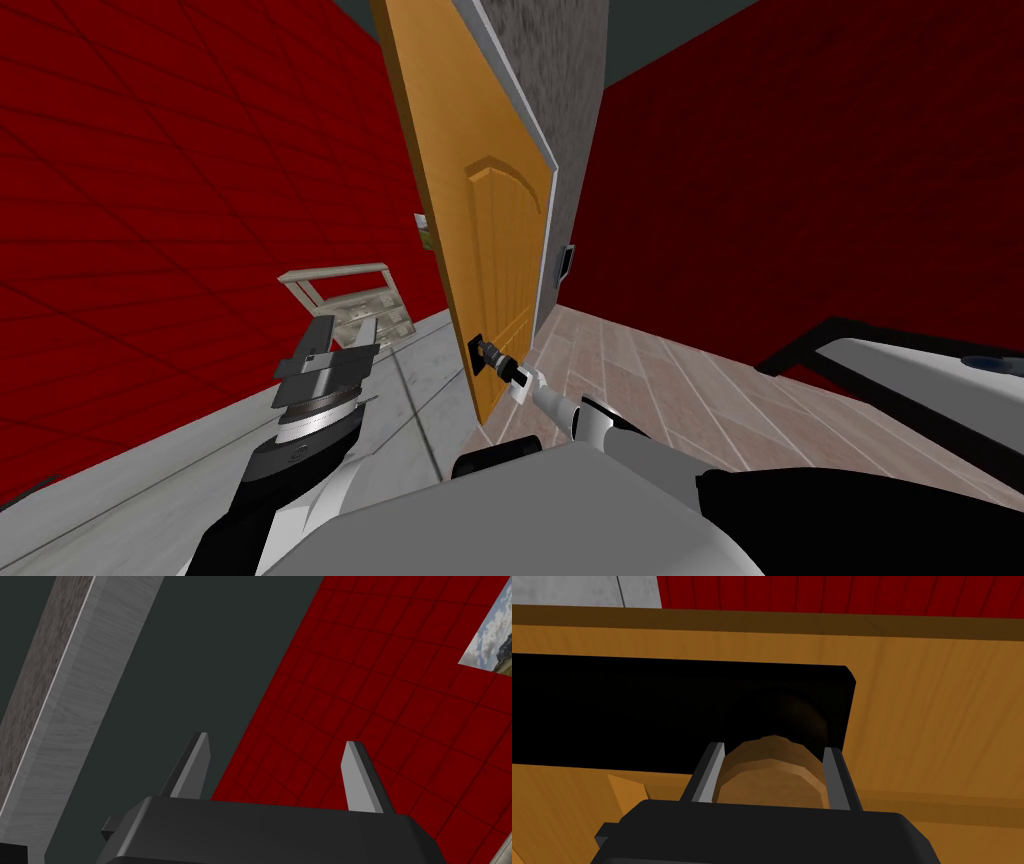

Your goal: Pull the door open

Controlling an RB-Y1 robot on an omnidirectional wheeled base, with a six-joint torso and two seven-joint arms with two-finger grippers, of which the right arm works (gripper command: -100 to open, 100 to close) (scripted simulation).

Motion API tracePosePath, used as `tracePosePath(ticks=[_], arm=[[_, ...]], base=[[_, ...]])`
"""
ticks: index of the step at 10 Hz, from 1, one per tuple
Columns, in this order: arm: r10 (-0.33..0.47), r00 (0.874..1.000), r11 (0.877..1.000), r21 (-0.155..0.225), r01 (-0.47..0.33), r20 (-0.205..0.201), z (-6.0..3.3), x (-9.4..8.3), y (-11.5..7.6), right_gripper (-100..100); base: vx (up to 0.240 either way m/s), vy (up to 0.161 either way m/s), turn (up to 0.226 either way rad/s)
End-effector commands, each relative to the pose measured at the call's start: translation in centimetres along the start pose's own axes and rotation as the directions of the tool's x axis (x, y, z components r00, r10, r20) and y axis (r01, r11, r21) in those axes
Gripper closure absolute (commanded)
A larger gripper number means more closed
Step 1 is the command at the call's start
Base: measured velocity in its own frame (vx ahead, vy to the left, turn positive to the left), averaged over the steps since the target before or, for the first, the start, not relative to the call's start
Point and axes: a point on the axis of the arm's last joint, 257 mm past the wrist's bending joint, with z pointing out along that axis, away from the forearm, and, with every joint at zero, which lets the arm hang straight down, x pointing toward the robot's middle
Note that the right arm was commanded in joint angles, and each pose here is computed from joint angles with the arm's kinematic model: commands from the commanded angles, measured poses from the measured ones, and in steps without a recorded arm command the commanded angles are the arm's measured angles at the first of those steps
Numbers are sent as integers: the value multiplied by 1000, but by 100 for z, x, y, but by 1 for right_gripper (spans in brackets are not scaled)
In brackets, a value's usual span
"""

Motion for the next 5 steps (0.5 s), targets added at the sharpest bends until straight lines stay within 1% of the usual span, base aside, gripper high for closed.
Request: tracePosePath(ticks=[1, 2, 3, 4, 5], arm=[[0, 1000, 1000, -3, 0, 4, 1, -28, 16, 100], [-1, 1000, 1000, -7, 1, -23, -53, -28, 11, 100], [-1, 999, 1000, -9, 1, -34, -77, -40, 17, 100], [-1, 999, 1000, -12, 1, -45, -105, -54, 21, 100], [-2, 998, 1000, -14, 1, -58, -136, -70, 25, 100]], base=[[0, 0, 0], [-18, -6, 38], [-33, -18, 38], [-66, -59, 42], [-83, -98, 76]])
